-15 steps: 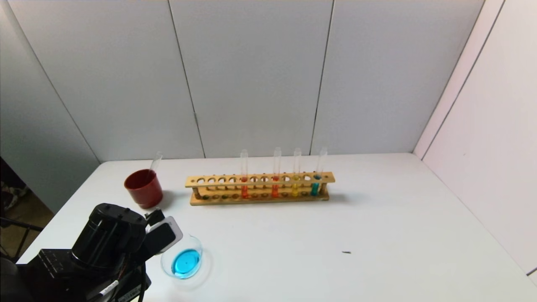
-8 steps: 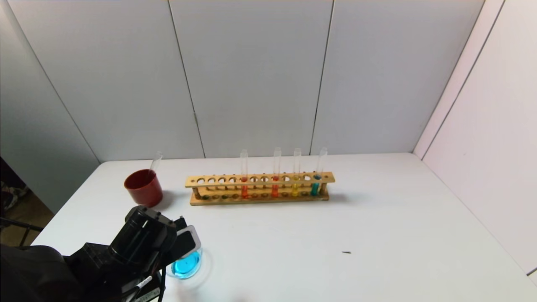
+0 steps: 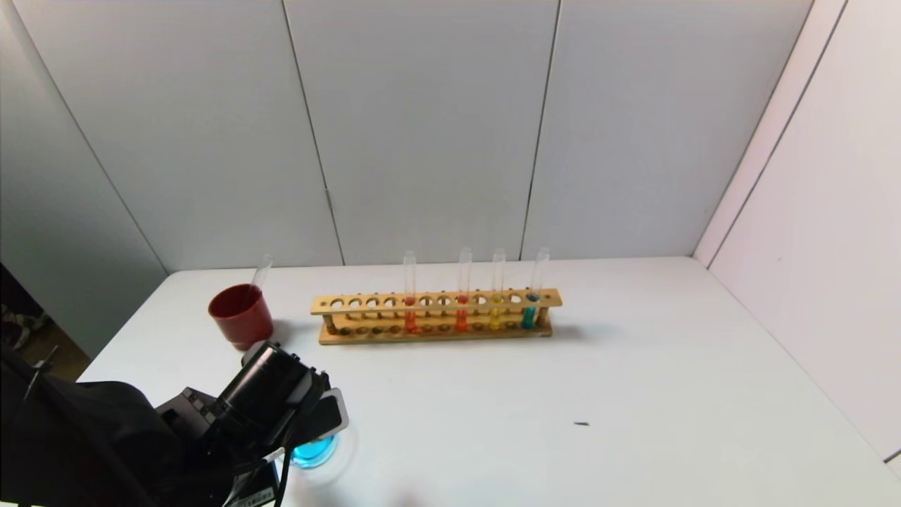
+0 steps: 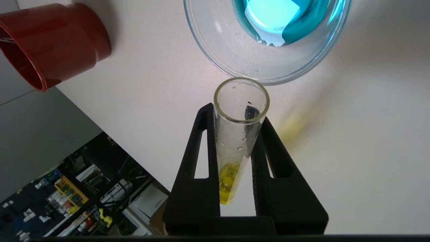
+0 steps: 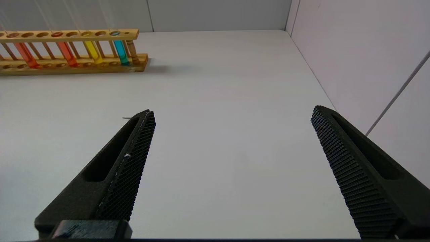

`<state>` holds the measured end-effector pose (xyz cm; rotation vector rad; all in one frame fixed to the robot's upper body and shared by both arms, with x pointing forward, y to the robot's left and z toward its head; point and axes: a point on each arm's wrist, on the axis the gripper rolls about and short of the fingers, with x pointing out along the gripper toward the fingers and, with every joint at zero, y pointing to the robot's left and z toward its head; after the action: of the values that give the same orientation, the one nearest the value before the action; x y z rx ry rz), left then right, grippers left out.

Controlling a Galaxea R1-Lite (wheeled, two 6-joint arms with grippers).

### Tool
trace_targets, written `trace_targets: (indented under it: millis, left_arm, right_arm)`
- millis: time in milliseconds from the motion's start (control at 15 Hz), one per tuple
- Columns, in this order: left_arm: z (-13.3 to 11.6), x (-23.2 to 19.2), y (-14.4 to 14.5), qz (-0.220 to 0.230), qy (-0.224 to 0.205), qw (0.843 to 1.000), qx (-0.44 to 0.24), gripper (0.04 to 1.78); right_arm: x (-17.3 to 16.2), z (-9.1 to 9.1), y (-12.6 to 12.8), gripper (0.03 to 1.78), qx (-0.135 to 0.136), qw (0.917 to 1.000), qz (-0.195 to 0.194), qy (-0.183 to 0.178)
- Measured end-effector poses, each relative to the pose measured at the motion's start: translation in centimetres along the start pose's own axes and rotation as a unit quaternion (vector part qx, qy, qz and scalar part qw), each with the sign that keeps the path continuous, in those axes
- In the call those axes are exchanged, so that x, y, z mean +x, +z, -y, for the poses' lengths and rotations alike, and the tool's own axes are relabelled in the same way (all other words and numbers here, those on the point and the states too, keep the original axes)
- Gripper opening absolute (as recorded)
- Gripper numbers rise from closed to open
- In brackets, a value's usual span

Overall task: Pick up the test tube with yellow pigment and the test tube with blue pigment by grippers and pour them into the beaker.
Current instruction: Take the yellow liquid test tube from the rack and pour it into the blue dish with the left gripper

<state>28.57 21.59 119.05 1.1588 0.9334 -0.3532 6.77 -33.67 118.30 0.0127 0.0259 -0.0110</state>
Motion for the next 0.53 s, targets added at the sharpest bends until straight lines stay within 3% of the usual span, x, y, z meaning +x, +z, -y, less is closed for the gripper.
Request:
trace_targets:
  millis: [533]
  left_arm:
    - [-1.4, -0.6, 0.9, -0.061, -0.035, 0.997, 0.038, 0.32]
  right_arm:
    - [0.0, 0.0, 0.0, 1.7, 0.0, 1.0, 0.0, 0.0]
